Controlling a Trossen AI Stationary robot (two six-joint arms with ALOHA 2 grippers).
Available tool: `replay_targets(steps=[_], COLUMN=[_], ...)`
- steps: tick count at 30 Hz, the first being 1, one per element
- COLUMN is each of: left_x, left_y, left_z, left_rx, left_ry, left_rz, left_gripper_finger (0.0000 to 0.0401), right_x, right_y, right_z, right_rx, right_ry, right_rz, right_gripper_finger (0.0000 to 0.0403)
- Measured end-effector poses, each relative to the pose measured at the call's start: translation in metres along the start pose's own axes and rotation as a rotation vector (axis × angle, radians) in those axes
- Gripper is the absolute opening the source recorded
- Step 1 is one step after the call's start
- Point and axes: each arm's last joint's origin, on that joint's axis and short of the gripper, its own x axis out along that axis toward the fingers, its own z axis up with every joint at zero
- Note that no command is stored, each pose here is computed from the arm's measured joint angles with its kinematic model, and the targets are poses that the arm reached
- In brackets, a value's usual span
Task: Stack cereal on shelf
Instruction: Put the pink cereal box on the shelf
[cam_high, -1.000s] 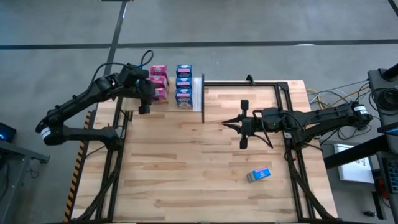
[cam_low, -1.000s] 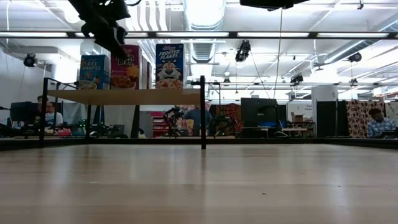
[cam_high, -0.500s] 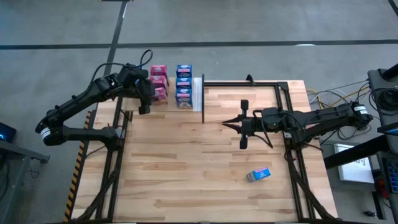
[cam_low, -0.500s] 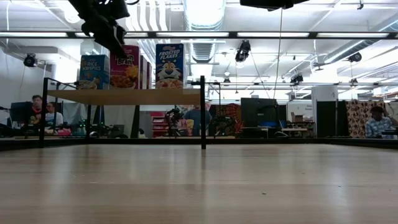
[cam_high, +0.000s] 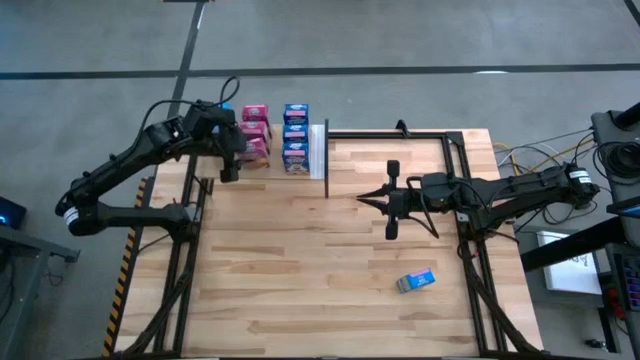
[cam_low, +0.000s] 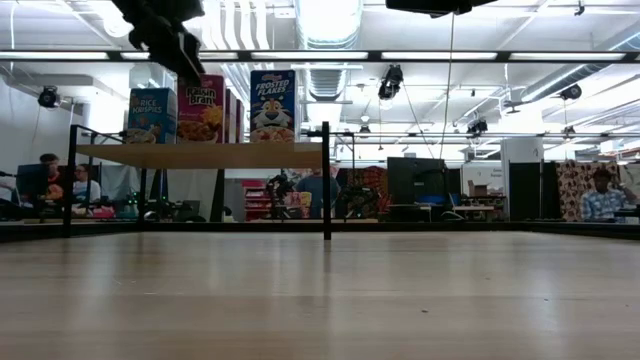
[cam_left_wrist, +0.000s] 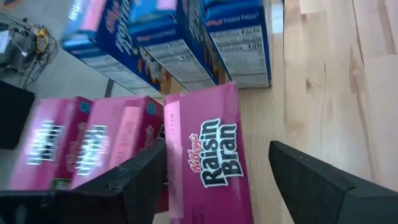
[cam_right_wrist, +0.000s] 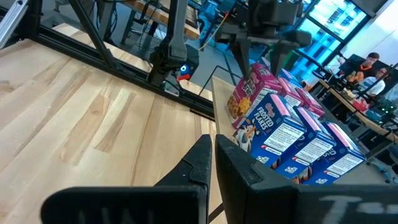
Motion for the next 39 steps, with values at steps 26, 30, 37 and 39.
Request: replay_targets(steps=[26,30,37,39], left_x=[-0.064,-0.052,-0.033,-0.033], left_y=[-0.007,-0.012,-0.015,-0.015], left_z=[0.003,-0.006,-0.016,-0.017], left_rx=[-0.187,-0.204,-0.208,-0.208], left_ry=[-0.029,0.014,0.102,0.115], left_rz=[0.157,0.134,0.175,0.199], left_gripper_finger=[0.0102,0.0059,0.0023,0.0019], right_x=[0.000,0.000,0.000,0.000], right_y=[0.000,0.000,0.000,0.000], right_z=[0.000,0.000,0.000,0.000], right_rx=[0.000,0.000,0.000,0.000], right_ry=[0.000,0.000,0.000,0.000], right_rz=[0.000,0.000,0.000,0.000], right_gripper_finger=[0.0012,0.0012,0.0012,0.0012])
